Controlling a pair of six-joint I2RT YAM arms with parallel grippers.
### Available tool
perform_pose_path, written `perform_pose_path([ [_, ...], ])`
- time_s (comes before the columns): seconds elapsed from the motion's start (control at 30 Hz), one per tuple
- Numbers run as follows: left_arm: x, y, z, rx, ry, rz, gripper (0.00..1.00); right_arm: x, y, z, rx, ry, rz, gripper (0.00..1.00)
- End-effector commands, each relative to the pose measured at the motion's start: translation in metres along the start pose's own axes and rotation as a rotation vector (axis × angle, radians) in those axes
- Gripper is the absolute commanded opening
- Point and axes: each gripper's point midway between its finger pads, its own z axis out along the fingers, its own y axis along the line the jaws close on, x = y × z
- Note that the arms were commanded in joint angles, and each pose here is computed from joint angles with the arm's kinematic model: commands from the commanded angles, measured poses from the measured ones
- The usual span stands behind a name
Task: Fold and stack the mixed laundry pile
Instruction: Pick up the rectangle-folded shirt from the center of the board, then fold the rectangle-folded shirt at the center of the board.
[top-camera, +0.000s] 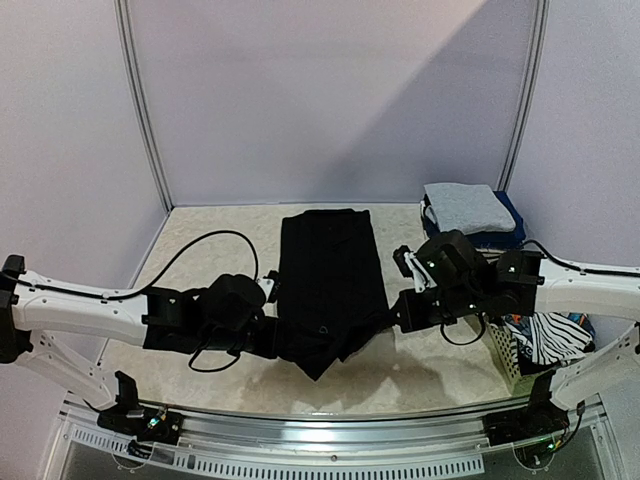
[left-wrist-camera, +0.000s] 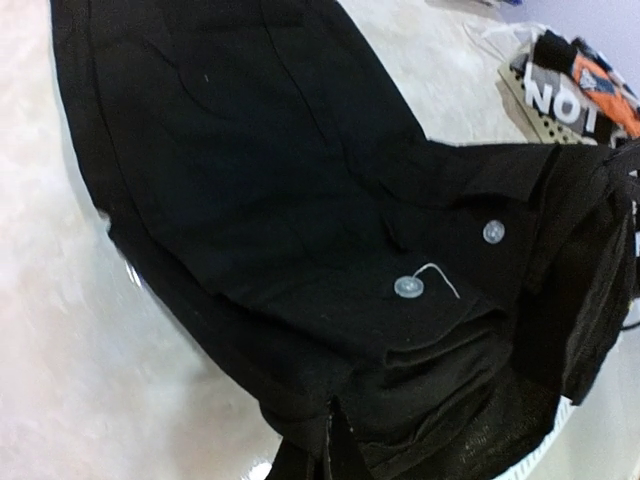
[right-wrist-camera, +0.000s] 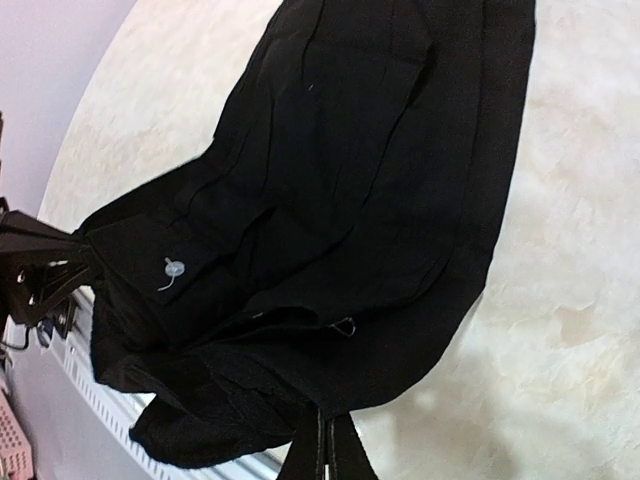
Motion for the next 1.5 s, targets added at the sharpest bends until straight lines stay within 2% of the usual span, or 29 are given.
perform_pose_path([
  [0.0, -0.030, 0.006, 0.004, -0.049, -0.050, 0.022, 0.00, -0.028, -0.012, 0.001, 0.097, -0.059, -0.017, 0.00],
  [0.23, -0.065, 0.018, 0.009, -0.082, -0.070, 0.028, 0.00, -0.067, -0.023, 0.007, 0.176, -0.111, -0.008, 0.00],
  [0.5, -0.102, 0.039, 0.015, -0.154, -0.099, 0.015, 0.00, -0.122, -0.030, 0.014, 0.180, -0.174, 0.006, 0.00],
  [0.8, -0.144, 0.078, 0.045, -0.253, -0.107, -0.031, 0.00, -0.173, -0.059, 0.055, 0.183, -0.165, 0.054, 0.00],
  [1.07, -0.164, 0.109, 0.081, -0.281, -0.086, -0.072, 0.00, -0.192, -0.084, 0.104, 0.202, -0.110, 0.067, 0.00],
  [1.47, -0.169, 0.141, 0.125, -0.282, -0.039, -0.124, 0.00, -0.208, -0.119, 0.149, 0.230, -0.082, 0.081, 0.00],
])
